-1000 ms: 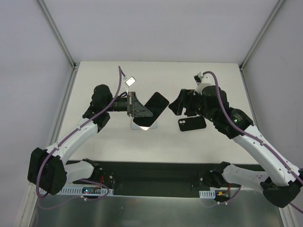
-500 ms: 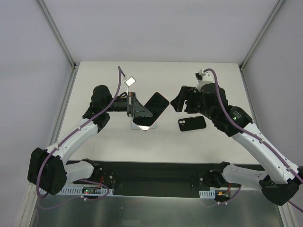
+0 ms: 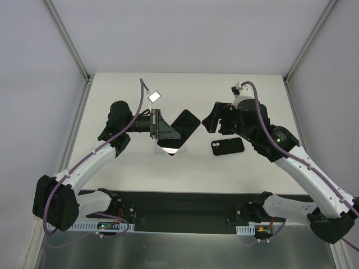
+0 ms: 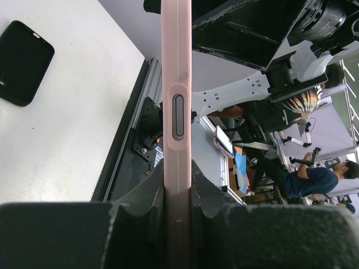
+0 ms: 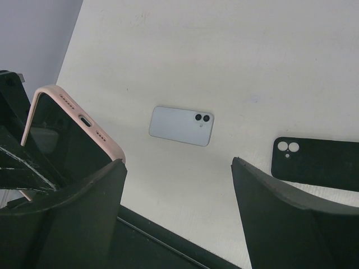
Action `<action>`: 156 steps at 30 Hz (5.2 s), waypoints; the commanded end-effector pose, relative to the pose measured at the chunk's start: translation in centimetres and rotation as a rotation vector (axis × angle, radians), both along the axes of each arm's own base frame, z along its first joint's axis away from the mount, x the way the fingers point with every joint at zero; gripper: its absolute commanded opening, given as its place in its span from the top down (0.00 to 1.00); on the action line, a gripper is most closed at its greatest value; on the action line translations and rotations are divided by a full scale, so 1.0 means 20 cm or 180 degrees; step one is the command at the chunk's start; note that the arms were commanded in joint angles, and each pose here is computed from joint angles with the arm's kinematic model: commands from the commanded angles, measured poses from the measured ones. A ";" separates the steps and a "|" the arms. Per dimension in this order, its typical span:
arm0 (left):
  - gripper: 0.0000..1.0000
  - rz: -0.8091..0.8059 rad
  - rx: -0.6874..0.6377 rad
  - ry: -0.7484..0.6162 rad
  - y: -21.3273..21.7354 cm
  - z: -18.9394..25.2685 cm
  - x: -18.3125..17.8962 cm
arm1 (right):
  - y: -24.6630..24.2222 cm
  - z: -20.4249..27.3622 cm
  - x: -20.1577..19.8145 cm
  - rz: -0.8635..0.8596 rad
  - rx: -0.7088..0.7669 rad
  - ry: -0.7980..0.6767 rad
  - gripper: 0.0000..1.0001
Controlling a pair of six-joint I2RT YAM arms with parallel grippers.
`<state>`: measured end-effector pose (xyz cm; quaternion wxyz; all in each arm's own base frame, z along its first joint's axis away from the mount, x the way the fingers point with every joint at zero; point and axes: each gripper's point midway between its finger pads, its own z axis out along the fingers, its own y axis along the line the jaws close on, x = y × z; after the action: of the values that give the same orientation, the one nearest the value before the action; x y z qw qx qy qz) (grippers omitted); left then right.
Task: Take the phone out of the phone case
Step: Remove the phone case from the phone.
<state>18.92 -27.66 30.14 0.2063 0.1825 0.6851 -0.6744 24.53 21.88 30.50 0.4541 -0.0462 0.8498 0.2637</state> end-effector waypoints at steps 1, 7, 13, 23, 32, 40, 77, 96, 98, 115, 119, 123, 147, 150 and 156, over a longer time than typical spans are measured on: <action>1.00 -0.0107 -0.0200 -0.0429 0.02 0.13 -0.05 | 0.01 0.17 -0.02 0.0085 0.0201 -0.0254 0.21; 1.00 -0.0117 -0.0203 -0.0428 0.02 0.13 -0.05 | 0.01 0.18 -0.03 0.0102 0.0228 -0.0289 0.21; 1.00 -0.0127 -0.0212 -0.0441 0.02 0.14 -0.06 | 0.03 0.16 -0.03 0.0125 0.0190 -0.0256 0.21; 1.00 -0.0138 -0.0235 -0.0466 0.02 0.16 -0.07 | 0.00 0.05 0.01 -0.0014 -0.0078 -0.0136 0.21; 1.00 -0.0156 -0.0282 -0.0515 0.03 0.20 -0.08 | -0.07 -0.10 0.05 -0.0278 -0.0617 0.0018 0.21; 1.00 -0.0176 -0.0320 -0.0601 0.04 0.25 -0.11 | -0.24 -0.19 0.06 -0.0656 -0.1247 0.0133 0.21; 1.00 -0.0236 -0.0763 -0.1148 0.14 0.66 -0.33 | 0.04 -0.68 0.07 -0.0223 -0.1327 0.0876 0.20; 1.00 -0.0207 -0.0893 -0.1396 0.17 0.79 -0.40 | 0.11 -0.86 0.05 -0.0141 -0.1066 0.1270 0.20; 1.00 -0.0199 -0.0883 -0.1393 0.17 0.78 -0.39 | 0.12 -0.86 0.05 -0.0127 -0.0991 0.1307 0.20; 1.00 -0.0114 -0.0839 -0.1161 0.14 0.64 -0.23 | 0.44 -0.32 -0.02 0.0822 0.1561 0.1159 0.41; 1.00 -0.0083 -0.0866 -0.1130 0.16 0.64 -0.20 | 0.46 -0.26 -0.05 0.0905 0.1794 0.1149 0.63; 1.00 -0.0046 -0.0850 -0.1117 0.17 0.62 -0.16 | 0.45 -0.22 -0.06 0.0898 0.1963 0.1135 0.72; 1.00 -0.0008 -0.1028 -0.0714 0.21 0.42 0.03 | 0.55 0.58 -0.11 0.1984 0.3722 0.0417 0.89; 1.00 -0.0029 -0.1011 -0.0741 0.22 0.43 0.00 | 0.57 0.57 -0.07 0.1916 0.3660 0.0394 0.87; 1.00 -0.0032 -0.1010 -0.0775 0.22 0.44 -0.02 | 0.57 0.57 -0.02 0.1835 0.3581 0.0374 0.85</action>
<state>22.68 -23.30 35.74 0.2117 0.0946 0.6192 -0.7502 26.42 32.80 37.57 0.2643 0.0446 0.6011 0.7529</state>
